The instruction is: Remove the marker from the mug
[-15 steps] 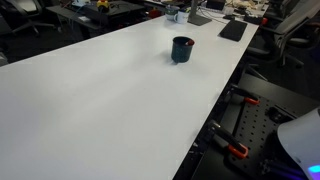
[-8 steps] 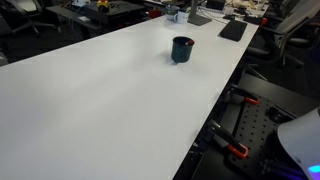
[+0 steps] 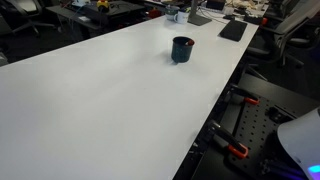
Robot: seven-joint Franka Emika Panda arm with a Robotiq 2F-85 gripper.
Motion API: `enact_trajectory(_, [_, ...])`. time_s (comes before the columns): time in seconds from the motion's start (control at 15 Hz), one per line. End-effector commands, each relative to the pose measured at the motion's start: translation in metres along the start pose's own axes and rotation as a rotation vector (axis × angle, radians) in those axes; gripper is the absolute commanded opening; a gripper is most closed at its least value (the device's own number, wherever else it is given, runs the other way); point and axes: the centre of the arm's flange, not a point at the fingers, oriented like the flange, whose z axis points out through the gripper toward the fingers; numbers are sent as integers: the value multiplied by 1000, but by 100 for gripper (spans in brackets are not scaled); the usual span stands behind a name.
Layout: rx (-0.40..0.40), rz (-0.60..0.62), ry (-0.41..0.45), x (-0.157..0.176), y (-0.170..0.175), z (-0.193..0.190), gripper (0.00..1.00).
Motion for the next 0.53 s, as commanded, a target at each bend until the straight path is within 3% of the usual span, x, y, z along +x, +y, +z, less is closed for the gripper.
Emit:
enact_trajectory(0.0, [5,11,-1,6,4,5,100])
enact_trajectory(0.47, [8,12,-7,9,5,9,100])
